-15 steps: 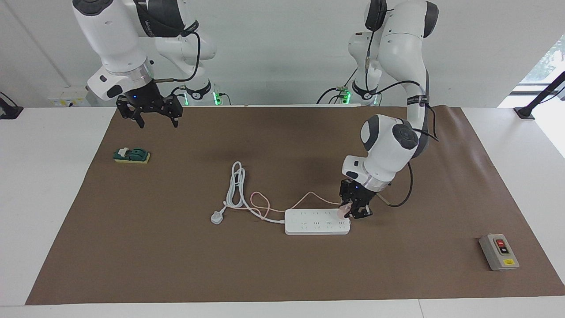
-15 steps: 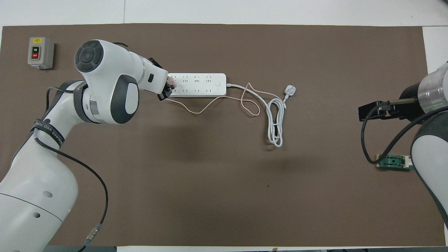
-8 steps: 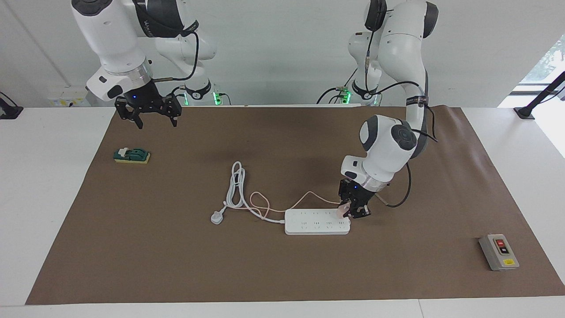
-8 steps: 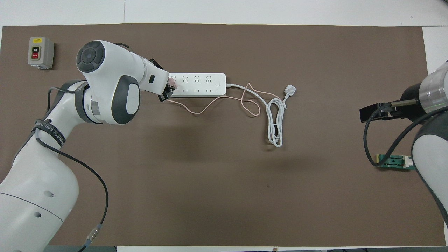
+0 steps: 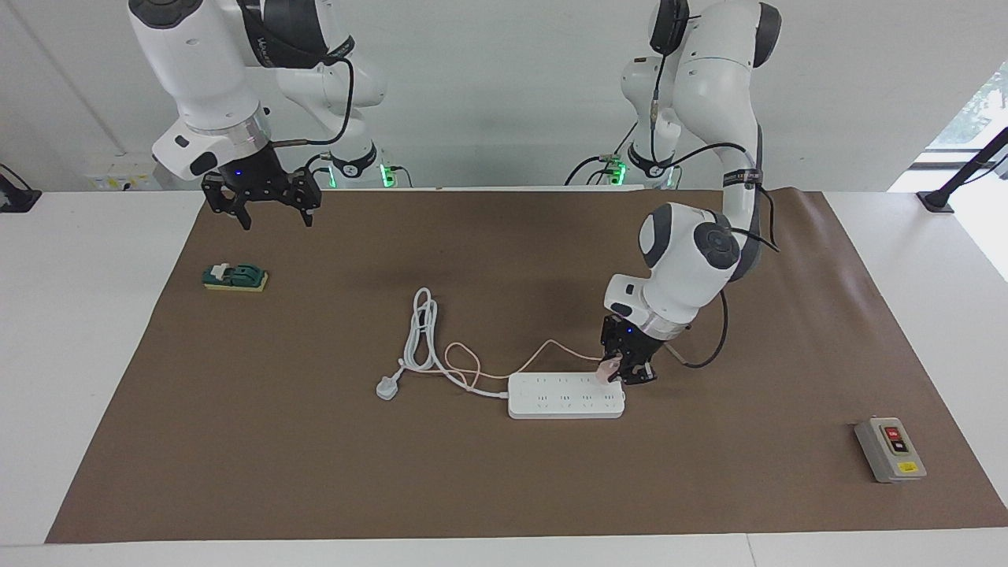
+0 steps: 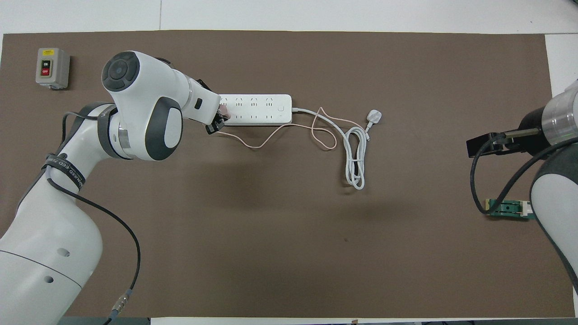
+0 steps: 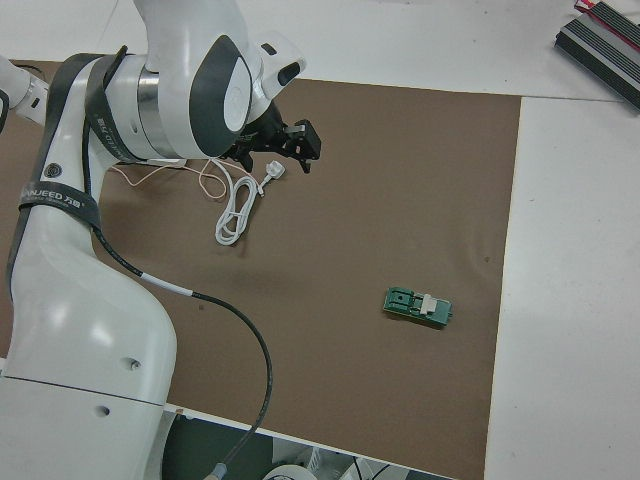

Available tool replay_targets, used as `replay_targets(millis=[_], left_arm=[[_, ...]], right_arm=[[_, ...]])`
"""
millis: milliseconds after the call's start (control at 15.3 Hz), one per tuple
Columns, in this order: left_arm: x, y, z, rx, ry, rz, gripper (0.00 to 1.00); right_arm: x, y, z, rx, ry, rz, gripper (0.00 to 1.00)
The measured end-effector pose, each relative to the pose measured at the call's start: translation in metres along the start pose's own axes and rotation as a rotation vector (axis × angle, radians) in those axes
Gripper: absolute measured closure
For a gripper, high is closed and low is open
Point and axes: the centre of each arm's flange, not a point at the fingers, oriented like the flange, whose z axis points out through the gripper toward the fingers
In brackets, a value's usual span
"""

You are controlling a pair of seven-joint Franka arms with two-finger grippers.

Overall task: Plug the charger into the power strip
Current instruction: 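Push the pink charger into the power strip socket with the left gripper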

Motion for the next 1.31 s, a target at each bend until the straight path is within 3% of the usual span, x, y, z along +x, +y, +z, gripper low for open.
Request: replay_targets(millis=[655,1311], left_arm=[[0.0009,0.0000,-0.0003,0.012,-0.018,0.122,0.69],[0.0013,-0.0009,-0.0001,0.021,-0.015,0.132,0.69]], right_arm=[[-0.0012,0.0009,0.0013,0.000,-0.011,0.002,0.00],[-0.0012,0.0009,0.0013,0.000,-0.011,0.002,0.00]])
